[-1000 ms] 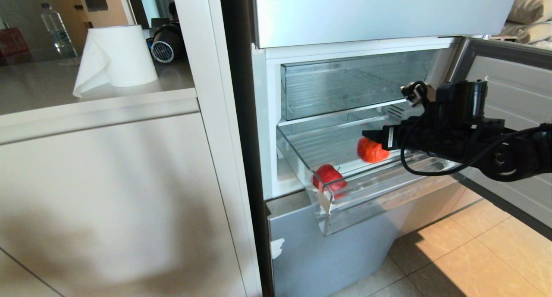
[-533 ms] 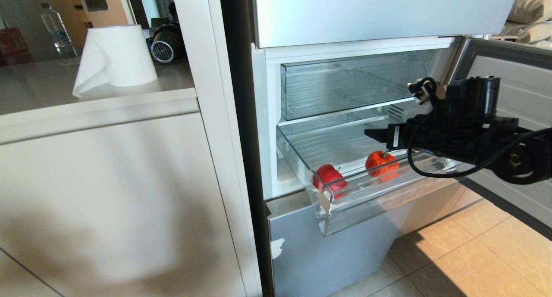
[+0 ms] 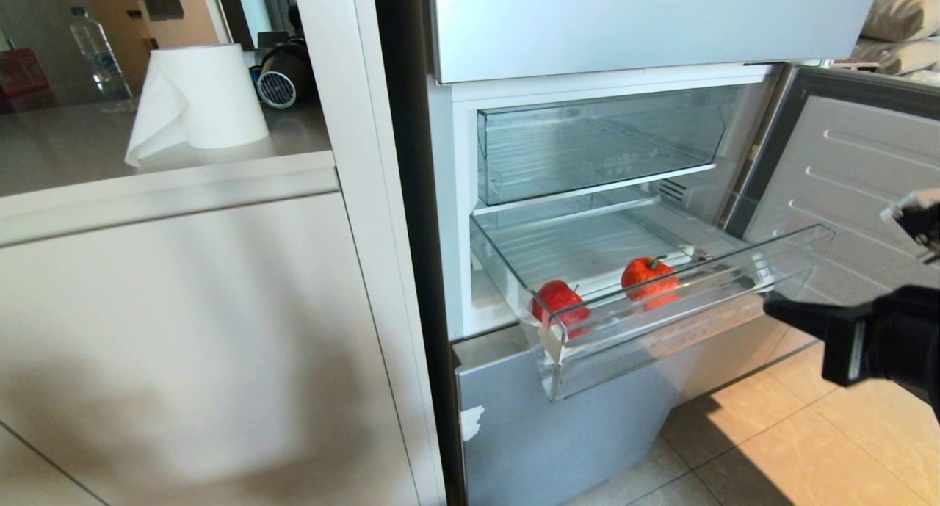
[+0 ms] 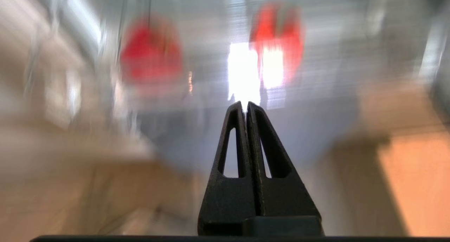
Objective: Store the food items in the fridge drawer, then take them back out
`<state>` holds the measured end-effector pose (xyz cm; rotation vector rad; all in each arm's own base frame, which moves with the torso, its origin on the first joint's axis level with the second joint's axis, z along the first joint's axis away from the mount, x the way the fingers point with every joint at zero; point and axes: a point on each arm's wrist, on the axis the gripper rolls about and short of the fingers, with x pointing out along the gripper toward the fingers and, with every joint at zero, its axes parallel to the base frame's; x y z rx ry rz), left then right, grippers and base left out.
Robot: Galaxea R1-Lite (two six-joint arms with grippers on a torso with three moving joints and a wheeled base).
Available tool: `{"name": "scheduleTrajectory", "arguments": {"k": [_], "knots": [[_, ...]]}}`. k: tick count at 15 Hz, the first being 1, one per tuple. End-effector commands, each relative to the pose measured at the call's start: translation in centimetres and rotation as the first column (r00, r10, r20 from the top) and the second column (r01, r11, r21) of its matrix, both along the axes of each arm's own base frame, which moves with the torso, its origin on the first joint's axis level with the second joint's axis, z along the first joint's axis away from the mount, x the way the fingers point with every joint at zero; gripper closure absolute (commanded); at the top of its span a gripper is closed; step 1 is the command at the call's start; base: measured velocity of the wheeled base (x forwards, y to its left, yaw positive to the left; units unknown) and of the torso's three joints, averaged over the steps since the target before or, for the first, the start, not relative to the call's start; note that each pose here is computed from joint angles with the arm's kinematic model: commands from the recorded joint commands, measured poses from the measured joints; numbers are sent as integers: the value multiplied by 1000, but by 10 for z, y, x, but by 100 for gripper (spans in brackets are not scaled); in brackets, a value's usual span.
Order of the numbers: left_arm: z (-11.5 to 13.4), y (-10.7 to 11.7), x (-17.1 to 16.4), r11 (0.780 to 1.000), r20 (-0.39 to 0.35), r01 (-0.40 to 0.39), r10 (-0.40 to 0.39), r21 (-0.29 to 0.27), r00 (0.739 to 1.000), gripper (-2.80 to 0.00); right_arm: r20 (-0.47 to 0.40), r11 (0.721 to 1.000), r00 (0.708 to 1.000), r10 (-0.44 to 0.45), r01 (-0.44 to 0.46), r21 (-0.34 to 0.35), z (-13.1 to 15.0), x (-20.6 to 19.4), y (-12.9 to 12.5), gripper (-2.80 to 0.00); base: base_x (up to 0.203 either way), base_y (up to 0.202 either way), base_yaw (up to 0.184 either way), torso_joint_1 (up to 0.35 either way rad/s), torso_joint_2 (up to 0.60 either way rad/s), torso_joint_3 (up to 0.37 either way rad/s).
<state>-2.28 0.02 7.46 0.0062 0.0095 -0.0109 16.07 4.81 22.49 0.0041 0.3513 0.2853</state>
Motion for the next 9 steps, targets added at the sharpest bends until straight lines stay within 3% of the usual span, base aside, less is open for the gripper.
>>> {"name": "scheduleTrajectory", "arguments": {"k": [1, 3, 5, 7, 9], "knots": [[0, 0, 0, 1000, 0, 0, 0, 0, 1000, 0, -19, 1000, 1000, 8, -8, 4, -4, -35, -9, 0, 0, 0, 0, 0, 0, 0], [0, 0, 0, 1000, -1, 0, 0, 0, 1000, 0, -162, 1000, 987, 2, -5, -24, -19, -18, -2, 0, 0, 0, 0, 0, 0, 0], [0, 0, 0, 1000, -1, 0, 0, 0, 1000, 0, -307, 999, 952, -16, 3, -43, -37, 18, 9, 0, 0, 0, 0, 0, 0, 0], [0, 0, 0, 1000, -1, 0, 0, 0, 1000, 0, -386, 999, 922, -31, 12, -52, -47, 57, 22, 0, 0, 0, 0, 0, 0, 0], [0, 0, 0, 1000, -1, 0, 0, 0, 1000, 0, -404, 999, 914, -38, 20, -48, -49, 95, 34, 0, 0, 0, 0, 0, 0, 0]]}}
